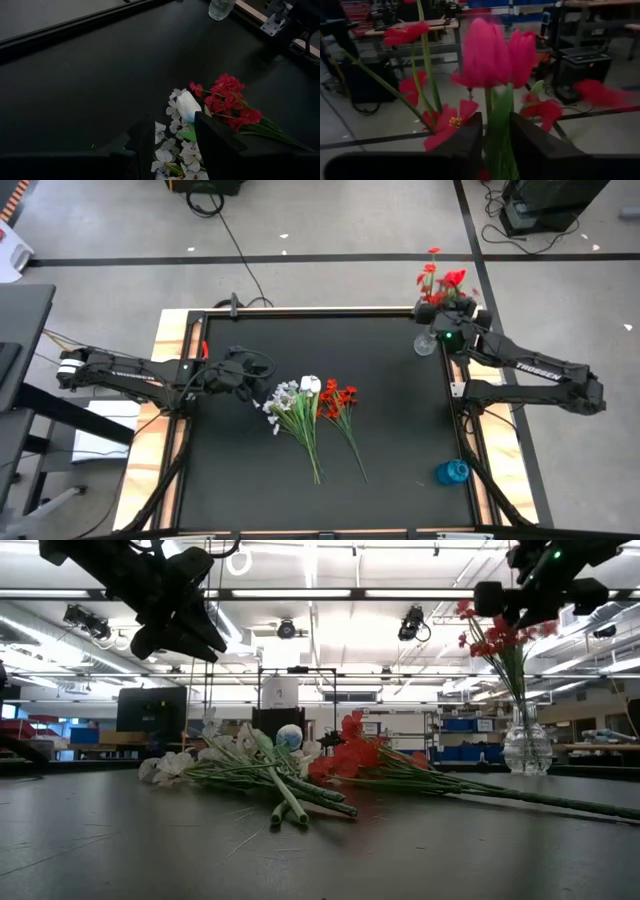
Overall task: Sort flowers into vase by color
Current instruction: Put the red flower into the transparent vase, then put the red flowers into the transparent vase
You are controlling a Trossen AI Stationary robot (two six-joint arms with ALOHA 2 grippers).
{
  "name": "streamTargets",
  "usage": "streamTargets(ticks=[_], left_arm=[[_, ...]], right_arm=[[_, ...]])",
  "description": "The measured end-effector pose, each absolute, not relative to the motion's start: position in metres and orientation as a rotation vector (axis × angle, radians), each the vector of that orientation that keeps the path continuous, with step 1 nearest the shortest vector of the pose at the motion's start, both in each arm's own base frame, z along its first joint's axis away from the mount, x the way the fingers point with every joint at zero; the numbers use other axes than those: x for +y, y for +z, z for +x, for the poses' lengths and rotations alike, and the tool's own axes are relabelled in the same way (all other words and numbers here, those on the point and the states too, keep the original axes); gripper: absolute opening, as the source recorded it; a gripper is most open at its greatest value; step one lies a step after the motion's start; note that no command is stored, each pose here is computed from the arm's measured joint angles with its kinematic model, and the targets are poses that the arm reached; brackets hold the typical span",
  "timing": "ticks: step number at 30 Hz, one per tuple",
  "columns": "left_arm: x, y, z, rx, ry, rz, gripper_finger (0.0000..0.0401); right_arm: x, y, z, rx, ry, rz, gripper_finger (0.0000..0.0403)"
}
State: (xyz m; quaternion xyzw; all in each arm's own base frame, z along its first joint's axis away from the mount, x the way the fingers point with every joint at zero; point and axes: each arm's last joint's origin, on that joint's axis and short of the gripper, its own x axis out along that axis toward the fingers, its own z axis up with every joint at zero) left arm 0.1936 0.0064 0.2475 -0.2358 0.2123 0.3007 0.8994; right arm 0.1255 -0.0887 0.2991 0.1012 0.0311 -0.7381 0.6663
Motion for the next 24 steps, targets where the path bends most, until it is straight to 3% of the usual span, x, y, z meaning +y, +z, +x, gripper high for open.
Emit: streamTargets(ticks=[13,19,24], left_arm=[[0.006,0.248,0.194,0.44,0.623,-0.488,0.0144],[0.006,0.247,0.194,0.44,0.623,-0.487,0.0144],[0.006,0.248,0.194,0.445,0.618,-0.467,0.0144]], right_arm=[[-0.074,0.377,0.103,-0.088,-1.456,0.287,0.0137],[-0.067,0.401,0.112,-0.129,-1.159,0.372,0.0136],[-0.062,0.392,0.141,-0.036,-0.955,0.437,0.0134]])
